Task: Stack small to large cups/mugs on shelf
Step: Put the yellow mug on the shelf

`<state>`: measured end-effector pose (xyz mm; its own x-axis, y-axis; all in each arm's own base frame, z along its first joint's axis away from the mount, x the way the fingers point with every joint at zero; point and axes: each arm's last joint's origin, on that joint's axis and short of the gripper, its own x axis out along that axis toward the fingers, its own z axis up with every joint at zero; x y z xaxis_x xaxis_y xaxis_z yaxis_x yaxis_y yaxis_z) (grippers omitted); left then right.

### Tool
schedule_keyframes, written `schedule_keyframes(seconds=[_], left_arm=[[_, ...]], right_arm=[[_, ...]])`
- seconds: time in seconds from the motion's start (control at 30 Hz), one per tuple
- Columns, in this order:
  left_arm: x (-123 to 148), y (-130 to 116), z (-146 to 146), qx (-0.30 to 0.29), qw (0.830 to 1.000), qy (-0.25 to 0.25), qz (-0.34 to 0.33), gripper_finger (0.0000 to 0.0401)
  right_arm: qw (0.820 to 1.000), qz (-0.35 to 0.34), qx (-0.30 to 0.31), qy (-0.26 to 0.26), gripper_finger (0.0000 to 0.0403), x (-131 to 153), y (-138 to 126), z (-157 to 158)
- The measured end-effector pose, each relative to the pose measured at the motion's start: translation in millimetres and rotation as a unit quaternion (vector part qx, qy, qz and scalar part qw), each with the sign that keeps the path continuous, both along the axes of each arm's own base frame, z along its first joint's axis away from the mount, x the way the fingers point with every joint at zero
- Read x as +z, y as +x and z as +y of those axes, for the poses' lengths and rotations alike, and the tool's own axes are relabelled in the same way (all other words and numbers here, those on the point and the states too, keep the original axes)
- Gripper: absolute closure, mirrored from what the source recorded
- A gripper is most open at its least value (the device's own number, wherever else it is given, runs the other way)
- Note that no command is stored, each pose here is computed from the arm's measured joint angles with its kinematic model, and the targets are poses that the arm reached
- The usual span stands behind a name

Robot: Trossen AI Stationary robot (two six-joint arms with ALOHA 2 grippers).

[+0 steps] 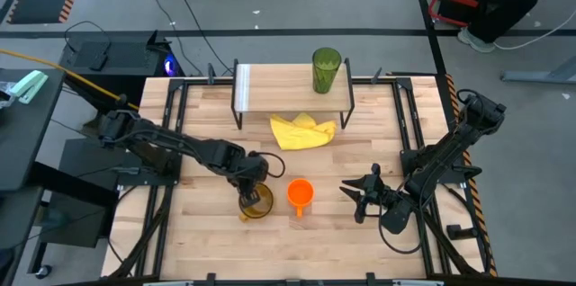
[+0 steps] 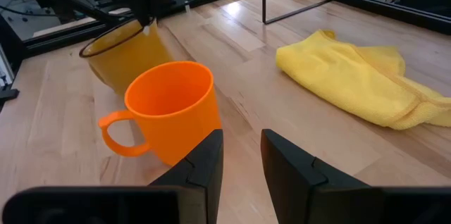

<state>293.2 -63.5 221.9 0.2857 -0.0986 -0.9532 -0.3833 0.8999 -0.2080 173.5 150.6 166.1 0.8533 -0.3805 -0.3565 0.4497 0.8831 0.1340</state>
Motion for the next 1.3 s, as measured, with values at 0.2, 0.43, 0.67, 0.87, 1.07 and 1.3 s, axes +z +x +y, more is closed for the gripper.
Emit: schedule_keyframes(seconds=[0.2, 0.43, 0.67, 0.87, 1.07, 1.3], left_arm=[[-0.9, 0.5, 9.2, -0.003, 1.0, -0.019, 0.01, 0.0378], [-0.8, 2.9, 24.1, -0.006, 0.997, -0.071, 0.015, 0.0379], [0.0, 5.2, 49.5, 0.037, 0.995, -0.094, 0.014, 0.0379], [32.8, 13.2, 63.7, 0.06, 0.994, -0.088, -0.002, 0.0379], [89.0, 23.7, 72.1, 0.074, 0.993, -0.065, -0.068, 0.0379], [138.5, 21.3, 104.7, 0.155, 0.984, 0.001, -0.093, 0.0379]], right_arm=[[1.0, 0.0, 0.0, 0.0, 0.0298, 0.0, -0.1, 0.1], [1.0, 0.003, 0.003, -0.007, 0.0298, 0.0, 0.0, 0.0], [1.0, 0.004, 0.004, -0.008, 0.0298, 0.0, 0.0, 0.0], [1.0, 0.004, 0.003, -0.008, 0.0298, 0.0, 0.0, 0.0], [1.0, 0.004, 0.003, -0.008, 0.0298, 0.0, 0.0, 0.0], [1.0, 0.008, 0.009, -0.004, 0.0298, -0.3, 0.0, 0.4]])
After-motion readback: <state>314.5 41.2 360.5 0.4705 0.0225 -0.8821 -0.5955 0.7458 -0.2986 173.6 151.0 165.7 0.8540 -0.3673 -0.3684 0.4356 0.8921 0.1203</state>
